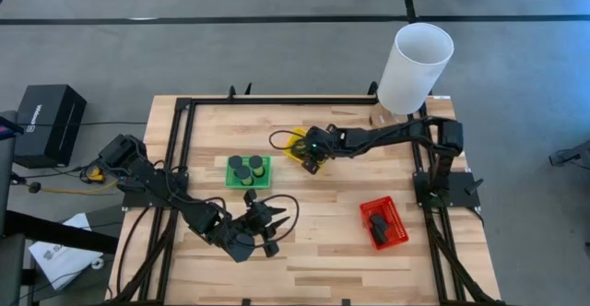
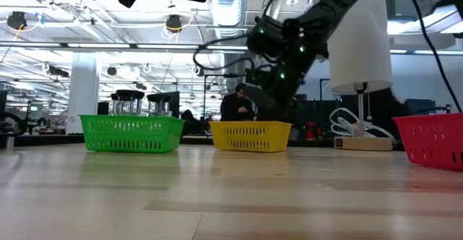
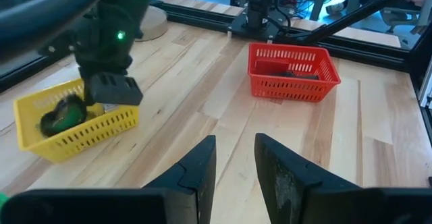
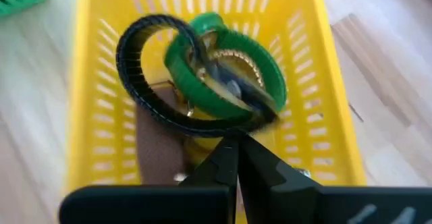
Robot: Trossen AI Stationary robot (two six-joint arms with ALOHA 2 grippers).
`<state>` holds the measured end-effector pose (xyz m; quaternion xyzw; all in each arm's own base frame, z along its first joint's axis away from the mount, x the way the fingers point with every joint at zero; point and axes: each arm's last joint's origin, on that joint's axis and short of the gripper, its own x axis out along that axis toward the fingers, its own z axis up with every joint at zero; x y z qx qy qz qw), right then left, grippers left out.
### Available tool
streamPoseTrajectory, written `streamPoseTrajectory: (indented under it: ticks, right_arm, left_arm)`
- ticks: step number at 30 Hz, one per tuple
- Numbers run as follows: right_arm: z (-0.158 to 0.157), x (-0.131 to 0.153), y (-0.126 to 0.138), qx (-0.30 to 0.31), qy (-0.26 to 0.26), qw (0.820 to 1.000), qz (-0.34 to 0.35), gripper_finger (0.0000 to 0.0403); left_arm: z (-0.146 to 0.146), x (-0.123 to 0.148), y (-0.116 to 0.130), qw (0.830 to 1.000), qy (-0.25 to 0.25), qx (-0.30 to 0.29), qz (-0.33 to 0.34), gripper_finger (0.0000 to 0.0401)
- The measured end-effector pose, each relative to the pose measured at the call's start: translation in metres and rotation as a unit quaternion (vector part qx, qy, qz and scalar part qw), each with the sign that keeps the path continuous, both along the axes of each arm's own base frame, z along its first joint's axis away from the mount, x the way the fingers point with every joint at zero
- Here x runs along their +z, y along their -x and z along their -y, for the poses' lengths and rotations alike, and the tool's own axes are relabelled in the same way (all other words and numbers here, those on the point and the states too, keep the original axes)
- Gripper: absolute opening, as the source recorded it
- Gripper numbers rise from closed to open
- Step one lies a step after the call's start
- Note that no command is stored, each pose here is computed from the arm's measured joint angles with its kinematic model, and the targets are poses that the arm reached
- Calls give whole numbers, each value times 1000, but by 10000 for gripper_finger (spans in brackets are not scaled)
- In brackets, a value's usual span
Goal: Pick & Place Office items
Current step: Adjust the watches in the yellow basket
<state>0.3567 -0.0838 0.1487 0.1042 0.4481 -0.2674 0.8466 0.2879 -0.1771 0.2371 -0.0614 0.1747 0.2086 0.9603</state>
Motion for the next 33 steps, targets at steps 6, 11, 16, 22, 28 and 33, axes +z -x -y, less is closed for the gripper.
streamPoseTrajectory:
  ticks: [6,11,16,22,28,33]
  right_arm:
    - [3,32,-15,9,6,1000,-5,0]
    - [3,52,-21,12,14,1000,-23,0]
    - [2,58,-28,14,30,999,13,0]
    - [5,23,-39,8,21,1000,-14,0]
    - [0,1,-44,11,14,999,-38,0]
    - [0,10,-41,10,14,999,-34,0]
  left_arm:
    - [0,1,0,1000,-17,-8,-5,97]
    - [0,1,0,1000,-17,-8,-5,97]
    - [0,0,0,1000,-17,-8,-5,97]
    - [0,1,0,1000,-16,-8,-5,97]
    - [0,0,0,1000,-16,-7,-5,97]
    - [0,0,0,1000,-16,-8,-5,97]
